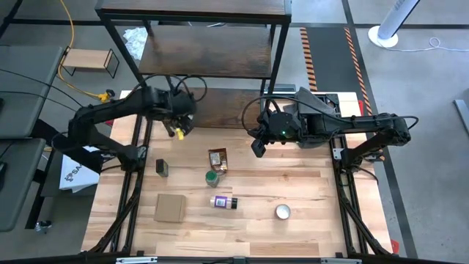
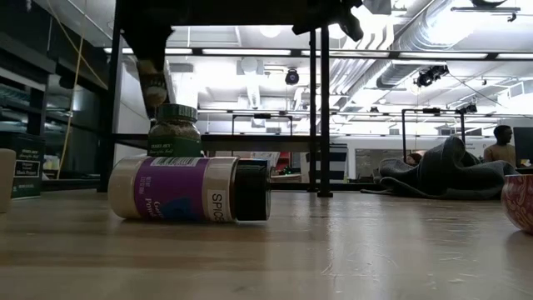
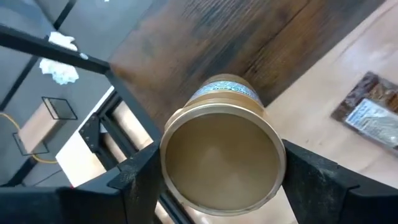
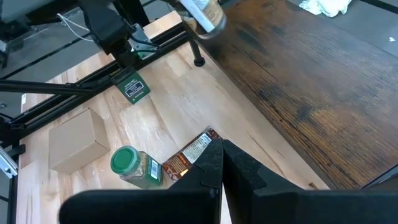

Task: Shelf spices
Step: Put the gold seasoning bottle on the shelf

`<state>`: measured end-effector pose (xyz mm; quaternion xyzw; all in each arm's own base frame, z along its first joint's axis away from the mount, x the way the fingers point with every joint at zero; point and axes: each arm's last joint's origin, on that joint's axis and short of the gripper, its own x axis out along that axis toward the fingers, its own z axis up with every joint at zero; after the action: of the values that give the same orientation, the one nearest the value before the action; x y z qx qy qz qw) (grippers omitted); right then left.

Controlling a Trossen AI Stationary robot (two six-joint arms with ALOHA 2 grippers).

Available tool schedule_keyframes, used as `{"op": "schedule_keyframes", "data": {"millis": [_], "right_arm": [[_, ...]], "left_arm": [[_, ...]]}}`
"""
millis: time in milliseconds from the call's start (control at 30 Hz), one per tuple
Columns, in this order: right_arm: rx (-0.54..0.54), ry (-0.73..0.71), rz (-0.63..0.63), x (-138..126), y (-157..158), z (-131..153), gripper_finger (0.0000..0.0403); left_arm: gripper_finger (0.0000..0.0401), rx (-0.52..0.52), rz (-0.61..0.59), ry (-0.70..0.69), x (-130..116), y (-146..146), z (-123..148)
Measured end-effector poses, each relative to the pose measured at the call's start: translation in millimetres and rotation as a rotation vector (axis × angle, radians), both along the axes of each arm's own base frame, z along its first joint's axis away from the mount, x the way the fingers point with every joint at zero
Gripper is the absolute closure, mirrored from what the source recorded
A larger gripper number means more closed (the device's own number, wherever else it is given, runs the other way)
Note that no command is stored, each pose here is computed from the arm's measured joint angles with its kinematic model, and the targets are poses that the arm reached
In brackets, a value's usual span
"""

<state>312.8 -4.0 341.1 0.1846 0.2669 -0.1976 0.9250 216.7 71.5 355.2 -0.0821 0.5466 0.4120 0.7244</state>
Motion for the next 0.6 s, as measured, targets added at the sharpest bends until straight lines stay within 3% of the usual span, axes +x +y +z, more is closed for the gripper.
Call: {"op": "schedule_keyframes", "data": {"millis": [300, 600], "right_arm": [[0.002, -0.002, -0.002, 0, 0, 0, 0.0403], [0.003, -0.001, -0.002, 0, 0, 0, 0.0403]], "left_arm": [[0.0126, -0.02, -0.046, 0.121, 15, 21, -17], [0.0105, 0.003, -0.108, 0.137, 21, 28, -20]]}}
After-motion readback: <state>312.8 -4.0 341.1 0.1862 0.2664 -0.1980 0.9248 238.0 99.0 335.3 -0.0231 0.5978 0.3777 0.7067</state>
